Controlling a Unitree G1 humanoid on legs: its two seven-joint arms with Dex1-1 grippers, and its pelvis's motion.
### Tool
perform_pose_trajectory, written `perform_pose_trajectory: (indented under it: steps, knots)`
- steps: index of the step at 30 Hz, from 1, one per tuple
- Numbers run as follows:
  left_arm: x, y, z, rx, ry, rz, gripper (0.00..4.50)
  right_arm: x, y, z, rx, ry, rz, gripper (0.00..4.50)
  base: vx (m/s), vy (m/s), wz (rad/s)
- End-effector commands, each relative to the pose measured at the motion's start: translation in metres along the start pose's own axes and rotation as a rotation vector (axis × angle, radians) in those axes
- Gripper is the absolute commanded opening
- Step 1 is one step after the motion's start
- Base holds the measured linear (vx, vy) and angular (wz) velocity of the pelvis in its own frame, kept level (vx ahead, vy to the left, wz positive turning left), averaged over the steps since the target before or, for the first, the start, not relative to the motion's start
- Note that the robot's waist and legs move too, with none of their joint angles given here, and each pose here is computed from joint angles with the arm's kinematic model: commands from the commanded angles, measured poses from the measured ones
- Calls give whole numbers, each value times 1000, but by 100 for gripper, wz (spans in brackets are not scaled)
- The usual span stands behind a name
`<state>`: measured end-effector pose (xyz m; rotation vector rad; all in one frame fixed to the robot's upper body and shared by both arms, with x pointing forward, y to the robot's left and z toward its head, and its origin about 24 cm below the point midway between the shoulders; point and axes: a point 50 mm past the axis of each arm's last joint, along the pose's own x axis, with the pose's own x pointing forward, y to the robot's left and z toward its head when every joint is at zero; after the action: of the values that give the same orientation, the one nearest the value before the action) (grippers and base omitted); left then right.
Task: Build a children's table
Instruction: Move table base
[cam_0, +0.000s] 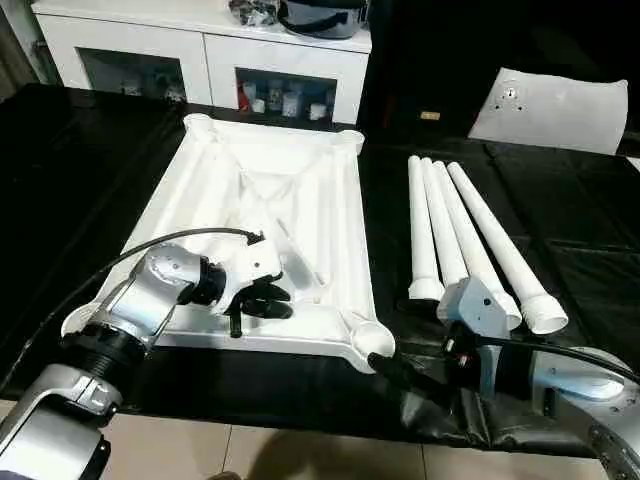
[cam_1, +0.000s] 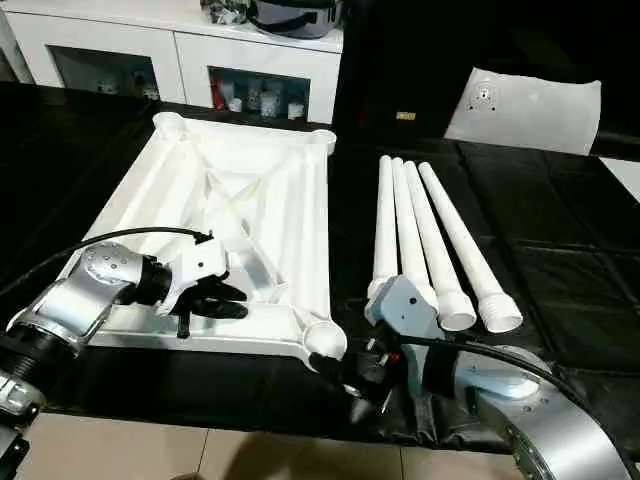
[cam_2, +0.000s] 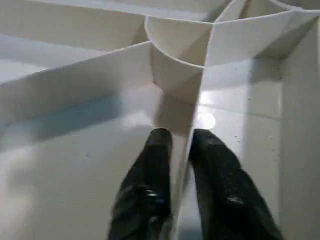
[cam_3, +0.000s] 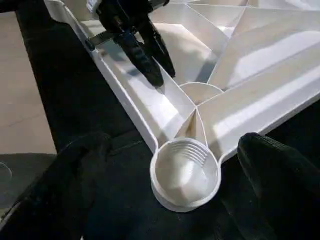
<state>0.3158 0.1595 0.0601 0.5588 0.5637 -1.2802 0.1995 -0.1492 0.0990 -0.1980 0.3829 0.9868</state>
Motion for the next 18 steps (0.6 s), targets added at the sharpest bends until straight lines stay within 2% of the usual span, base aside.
perform_pose_trajectory:
  steps: [1, 4, 7, 11, 15, 18]
  knots:
    - [1, 1, -5, -16, 36, 10, 66, -2, 0, 1, -13, 14, -8, 450, 0, 0, 0]
    - [0, 5, -6, -15, 27, 72, 36, -2, -1, 1, -23, 16, -21, 450, 0, 0, 0]
    - [-5, 21, -6, -34, -20, 275, 24, -1, -3, 0, -26, 11, -64, 450, 0, 0, 0]
    - [-8, 23, -8, -43, -16, 297, 3, -1, -6, -1, -23, 6, -99, 450, 0, 0, 0]
    - [-9, 25, -8, -45, -27, 319, 3, 1, -9, 1, -30, 0, -117, 450, 0, 0, 0]
    - [-5, 23, -4, 5, -80, 293, 3, 3, -10, 3, -36, -9, -126, 450, 0, 0, 0]
